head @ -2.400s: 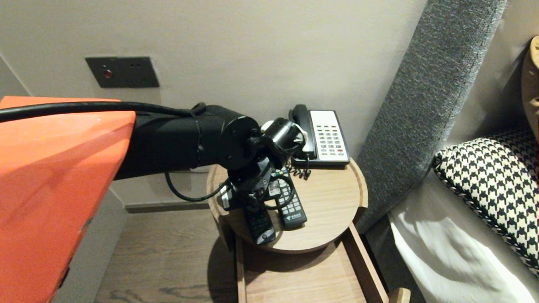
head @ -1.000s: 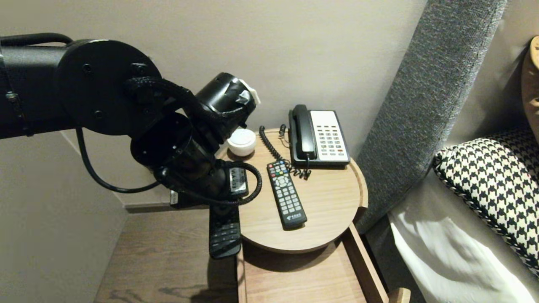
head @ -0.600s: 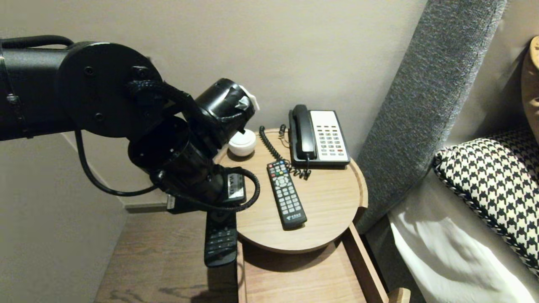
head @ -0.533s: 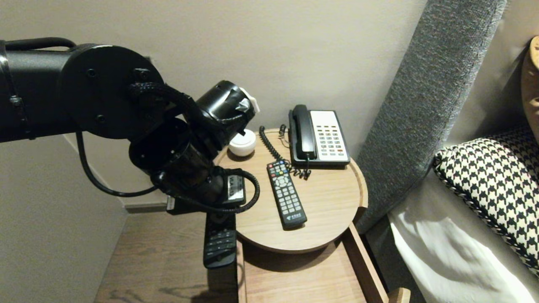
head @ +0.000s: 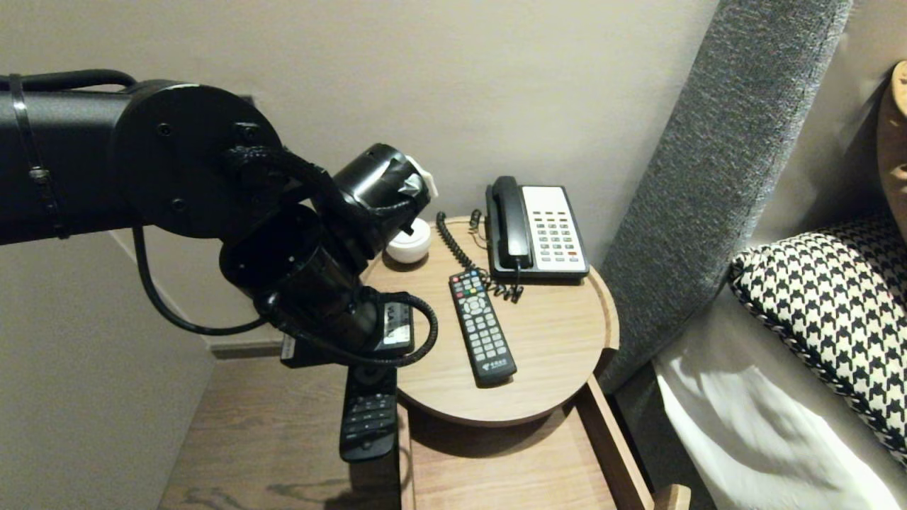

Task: Put the remote controls on the table in the drawer one by one

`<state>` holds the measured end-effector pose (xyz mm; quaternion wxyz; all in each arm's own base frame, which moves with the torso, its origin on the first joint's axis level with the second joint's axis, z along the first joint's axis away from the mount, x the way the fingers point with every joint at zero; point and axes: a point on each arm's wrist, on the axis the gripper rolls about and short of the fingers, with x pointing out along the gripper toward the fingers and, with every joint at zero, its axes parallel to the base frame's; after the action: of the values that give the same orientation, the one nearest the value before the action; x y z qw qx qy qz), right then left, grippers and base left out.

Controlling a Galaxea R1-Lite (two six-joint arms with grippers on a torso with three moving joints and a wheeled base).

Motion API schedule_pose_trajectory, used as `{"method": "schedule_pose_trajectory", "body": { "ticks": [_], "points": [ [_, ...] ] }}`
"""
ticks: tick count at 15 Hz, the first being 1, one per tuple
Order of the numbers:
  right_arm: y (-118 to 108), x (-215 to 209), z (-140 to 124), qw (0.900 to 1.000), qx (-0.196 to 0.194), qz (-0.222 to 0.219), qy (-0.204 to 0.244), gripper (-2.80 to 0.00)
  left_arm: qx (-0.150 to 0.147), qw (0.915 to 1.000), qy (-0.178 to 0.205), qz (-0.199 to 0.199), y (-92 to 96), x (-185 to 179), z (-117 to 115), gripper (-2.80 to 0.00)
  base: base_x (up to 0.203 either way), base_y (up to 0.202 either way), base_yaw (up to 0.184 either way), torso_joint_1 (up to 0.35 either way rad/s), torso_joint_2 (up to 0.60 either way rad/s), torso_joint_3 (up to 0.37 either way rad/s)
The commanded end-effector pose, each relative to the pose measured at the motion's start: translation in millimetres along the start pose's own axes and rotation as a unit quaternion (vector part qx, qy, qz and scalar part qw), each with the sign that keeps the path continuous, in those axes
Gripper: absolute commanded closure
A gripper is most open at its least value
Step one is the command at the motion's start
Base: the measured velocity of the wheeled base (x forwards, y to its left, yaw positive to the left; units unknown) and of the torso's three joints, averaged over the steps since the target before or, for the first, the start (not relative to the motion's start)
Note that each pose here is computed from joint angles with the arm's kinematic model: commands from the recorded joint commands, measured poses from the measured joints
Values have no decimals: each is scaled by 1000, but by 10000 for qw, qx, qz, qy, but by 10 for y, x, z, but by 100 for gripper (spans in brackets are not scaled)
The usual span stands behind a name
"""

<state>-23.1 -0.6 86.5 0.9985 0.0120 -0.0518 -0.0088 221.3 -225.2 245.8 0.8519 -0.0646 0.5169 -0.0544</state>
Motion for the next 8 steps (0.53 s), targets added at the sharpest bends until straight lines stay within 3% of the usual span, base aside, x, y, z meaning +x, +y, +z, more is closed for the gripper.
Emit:
{"method": "schedule_pose_trajectory", "body": {
  "ticks": [1,8],
  "points": [
    [-2,20,-113,9998,-5,-3,195,0,31,10000,80,-7,7,-3,-10,0,0,0,0,0,0,0],
    [-2,20,-113,9998,-2,-3,195,0,161,9997,184,77,29,19,-34,0,0,0,0,0,0,0]
  ]
}}
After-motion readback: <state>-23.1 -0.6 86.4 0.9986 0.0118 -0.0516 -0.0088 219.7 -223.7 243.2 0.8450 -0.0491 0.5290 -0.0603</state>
